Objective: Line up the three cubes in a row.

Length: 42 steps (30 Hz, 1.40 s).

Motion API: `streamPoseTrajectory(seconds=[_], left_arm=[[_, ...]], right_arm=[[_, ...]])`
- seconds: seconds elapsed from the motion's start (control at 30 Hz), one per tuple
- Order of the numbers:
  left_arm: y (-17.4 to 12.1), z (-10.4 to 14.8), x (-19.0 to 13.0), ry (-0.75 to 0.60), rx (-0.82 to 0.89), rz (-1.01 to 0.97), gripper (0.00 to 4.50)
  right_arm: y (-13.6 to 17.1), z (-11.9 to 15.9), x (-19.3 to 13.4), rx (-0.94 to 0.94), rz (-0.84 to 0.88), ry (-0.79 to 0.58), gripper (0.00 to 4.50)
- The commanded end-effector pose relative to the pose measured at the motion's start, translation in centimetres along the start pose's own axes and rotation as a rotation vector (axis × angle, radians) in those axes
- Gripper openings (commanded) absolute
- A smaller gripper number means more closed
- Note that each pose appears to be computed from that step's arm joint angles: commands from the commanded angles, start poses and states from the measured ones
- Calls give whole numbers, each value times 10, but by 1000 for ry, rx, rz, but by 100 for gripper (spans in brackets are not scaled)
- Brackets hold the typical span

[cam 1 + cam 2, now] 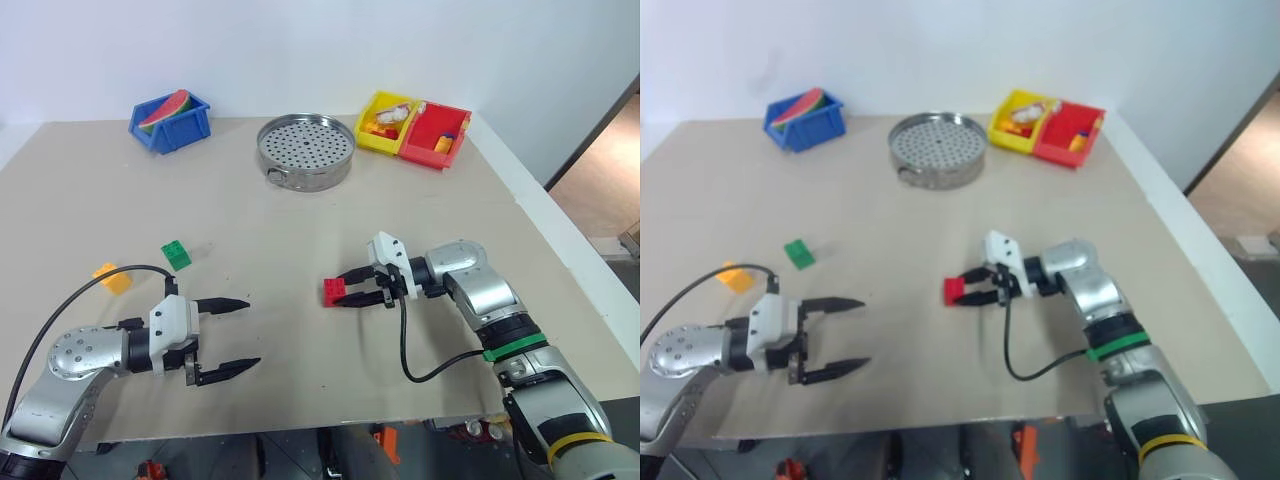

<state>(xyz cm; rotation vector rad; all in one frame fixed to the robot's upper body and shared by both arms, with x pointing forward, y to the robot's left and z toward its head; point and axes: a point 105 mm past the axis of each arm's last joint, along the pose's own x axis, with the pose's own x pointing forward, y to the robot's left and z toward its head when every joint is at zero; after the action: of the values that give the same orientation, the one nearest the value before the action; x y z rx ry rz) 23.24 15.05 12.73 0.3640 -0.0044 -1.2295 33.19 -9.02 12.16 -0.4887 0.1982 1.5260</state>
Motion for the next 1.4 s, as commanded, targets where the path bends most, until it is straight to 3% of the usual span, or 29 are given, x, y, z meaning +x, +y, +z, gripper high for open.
streamPoseTrajectory(seconds=[0.03, 0.27, 0.33, 0.53, 0.57, 0.83, 0.93, 1.2, 1.4], left_arm=[[0, 9, 1, -15, 50, -5, 450], [0, 9, 3, -12, 57, -6, 450], [-1, 9, 2, -10, 56, -7, 450], [6, 8, -1, -13, 41, 58, 450], [12, 9, -4, -19, 27, 108, 450], [60, 19, -38, -45, -40, 580, 450], [73, 19, -51, 11, -61, 667, 450], [111, 21, -85, 211, -94, 636, 450], [128, 21, -85, 254, -137, 534, 450]], right_arm=[[-4, 6, -2, -56, 9, 10, 127], [-7, 1, -2, -39, 7, 23, 127], [-7, 2, -2, -32, 8, 16, 231], [-3, 11, -6, -35, 13, -11, 435], [-3, 17, -8, -47, 0, -30, 443], [6, 62, -28, -62, -87, -158, 443], [12, 75, -29, -77, -101, -197, 443], [18, 93, -21, -112, -112, -269, 443], [16, 92, -14, -142, -119, -256, 443]])
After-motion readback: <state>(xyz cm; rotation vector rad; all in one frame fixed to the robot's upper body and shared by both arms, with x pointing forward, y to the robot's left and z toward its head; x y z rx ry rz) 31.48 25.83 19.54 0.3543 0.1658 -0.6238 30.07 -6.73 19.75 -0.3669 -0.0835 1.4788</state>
